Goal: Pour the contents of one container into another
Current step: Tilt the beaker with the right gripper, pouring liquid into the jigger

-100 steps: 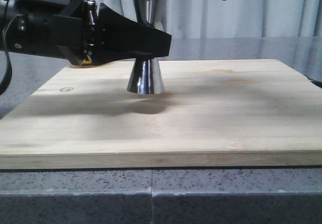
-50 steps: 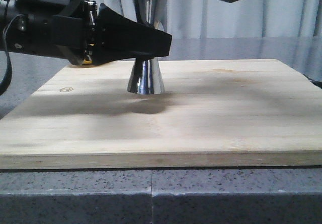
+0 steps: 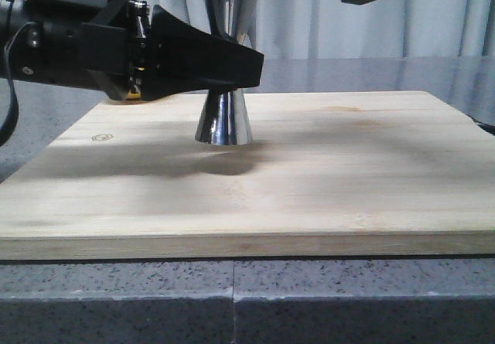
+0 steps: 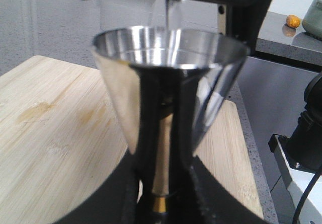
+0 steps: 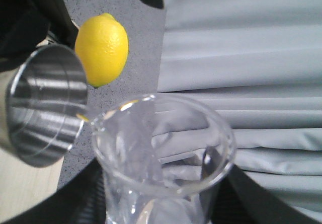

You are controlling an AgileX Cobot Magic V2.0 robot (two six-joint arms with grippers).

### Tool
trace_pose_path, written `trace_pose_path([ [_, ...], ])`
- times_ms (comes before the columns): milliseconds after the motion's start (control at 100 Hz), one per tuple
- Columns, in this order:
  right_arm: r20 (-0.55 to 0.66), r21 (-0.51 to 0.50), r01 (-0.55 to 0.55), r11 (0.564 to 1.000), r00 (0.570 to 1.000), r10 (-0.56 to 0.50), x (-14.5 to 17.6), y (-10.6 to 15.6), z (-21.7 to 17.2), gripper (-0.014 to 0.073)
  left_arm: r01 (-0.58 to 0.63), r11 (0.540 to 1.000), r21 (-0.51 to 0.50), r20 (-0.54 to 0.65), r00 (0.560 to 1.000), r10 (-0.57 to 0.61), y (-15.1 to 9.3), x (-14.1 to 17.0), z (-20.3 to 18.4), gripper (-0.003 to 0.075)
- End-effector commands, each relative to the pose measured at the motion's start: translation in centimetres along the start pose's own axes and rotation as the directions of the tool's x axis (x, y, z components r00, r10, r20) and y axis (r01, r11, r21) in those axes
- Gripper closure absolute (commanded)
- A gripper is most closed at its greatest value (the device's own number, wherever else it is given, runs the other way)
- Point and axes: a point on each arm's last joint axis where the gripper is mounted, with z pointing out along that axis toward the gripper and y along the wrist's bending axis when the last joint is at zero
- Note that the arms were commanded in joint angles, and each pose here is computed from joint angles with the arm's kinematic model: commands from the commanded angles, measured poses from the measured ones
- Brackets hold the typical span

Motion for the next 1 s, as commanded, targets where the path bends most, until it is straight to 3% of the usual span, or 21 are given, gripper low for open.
trace_pose_path([
  [0, 0.021, 0.067, 0.031, 0.997, 0.999, -0.032, -0.46, -1.95, -1.03, 0.036, -0.042, 0.993, 0.111, 0.14, 0.99, 0.026, -1.31, -2.59, -0.15, 0.0739],
  [540, 0.013, 0.059, 0.111, 0.992, 0.994, -0.112, -0.43, -1.87, -1.02, 0.036, -0.042, 0.993, 0.111, 0.14, 0.99, 0.026, -1.31, -2.59, -0.15, 0.0739],
  [990, 0.012, 0.059, 0.116, 0.991, 0.993, -0.117, -0.42, -1.86, -1.02, 0.036, -0.042, 0.993, 0.111, 0.14, 0.99, 0.026, -1.31, -2.59, -0.15, 0.0739],
])
